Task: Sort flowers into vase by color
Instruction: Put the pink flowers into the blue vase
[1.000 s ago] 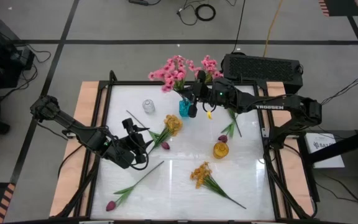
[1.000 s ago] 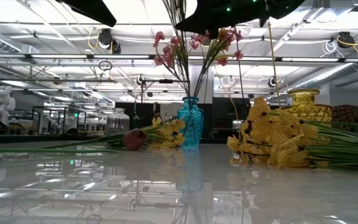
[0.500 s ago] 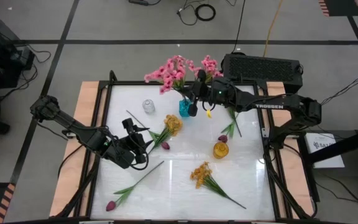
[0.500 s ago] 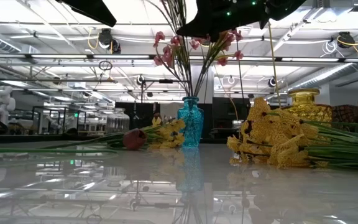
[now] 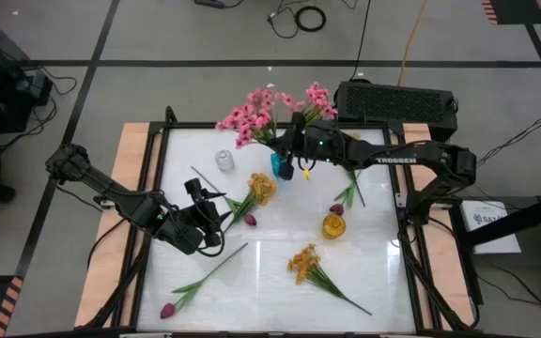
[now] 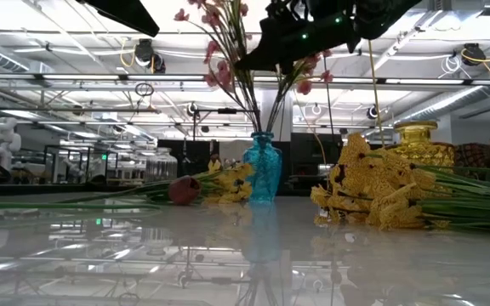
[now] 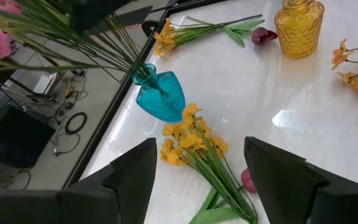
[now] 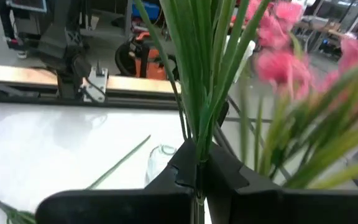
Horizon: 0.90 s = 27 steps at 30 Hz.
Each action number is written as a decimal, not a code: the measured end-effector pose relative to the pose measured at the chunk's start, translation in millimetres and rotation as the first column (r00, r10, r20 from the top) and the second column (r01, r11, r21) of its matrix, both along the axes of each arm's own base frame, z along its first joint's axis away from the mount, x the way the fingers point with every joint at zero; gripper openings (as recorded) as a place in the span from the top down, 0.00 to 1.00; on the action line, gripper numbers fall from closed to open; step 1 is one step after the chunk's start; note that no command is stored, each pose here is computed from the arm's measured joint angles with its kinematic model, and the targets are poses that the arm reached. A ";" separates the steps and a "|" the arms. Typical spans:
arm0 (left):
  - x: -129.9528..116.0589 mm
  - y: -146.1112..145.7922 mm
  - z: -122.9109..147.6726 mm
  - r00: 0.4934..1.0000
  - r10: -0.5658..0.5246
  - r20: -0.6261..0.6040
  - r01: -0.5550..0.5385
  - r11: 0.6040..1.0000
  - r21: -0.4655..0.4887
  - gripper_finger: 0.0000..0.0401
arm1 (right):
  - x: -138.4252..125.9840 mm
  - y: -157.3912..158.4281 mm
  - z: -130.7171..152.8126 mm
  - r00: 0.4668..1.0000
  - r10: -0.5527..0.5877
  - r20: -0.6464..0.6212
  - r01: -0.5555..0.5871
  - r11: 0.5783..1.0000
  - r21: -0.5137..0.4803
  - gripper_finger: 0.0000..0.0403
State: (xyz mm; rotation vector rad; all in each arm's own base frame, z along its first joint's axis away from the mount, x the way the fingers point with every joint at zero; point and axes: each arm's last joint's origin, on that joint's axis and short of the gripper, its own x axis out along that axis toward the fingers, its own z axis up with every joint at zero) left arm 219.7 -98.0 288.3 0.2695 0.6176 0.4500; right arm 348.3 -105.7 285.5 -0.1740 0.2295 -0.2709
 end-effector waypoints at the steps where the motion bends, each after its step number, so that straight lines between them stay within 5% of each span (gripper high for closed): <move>1: 0.0 0.0 0.0 1.000 0.000 0.000 0.000 1.000 0.000 0.38 | 1.0 -0.3 -2.9 1.000 0.000 -0.013 0.000 1.000 0.004 0.98; 8: -0.2 0.1 -0.3 1.000 0.000 -0.004 0.000 1.000 0.002 0.38 | 1.7 -0.9 -10.8 0.998 -0.001 -0.066 0.002 1.000 0.015 0.91; 27: -0.1 -0.4 -0.7 1.000 -0.011 -0.010 0.011 1.000 -0.017 0.38 | -3.9 -5.2 -13.6 0.992 -0.014 -0.122 0.019 0.999 0.039 0.49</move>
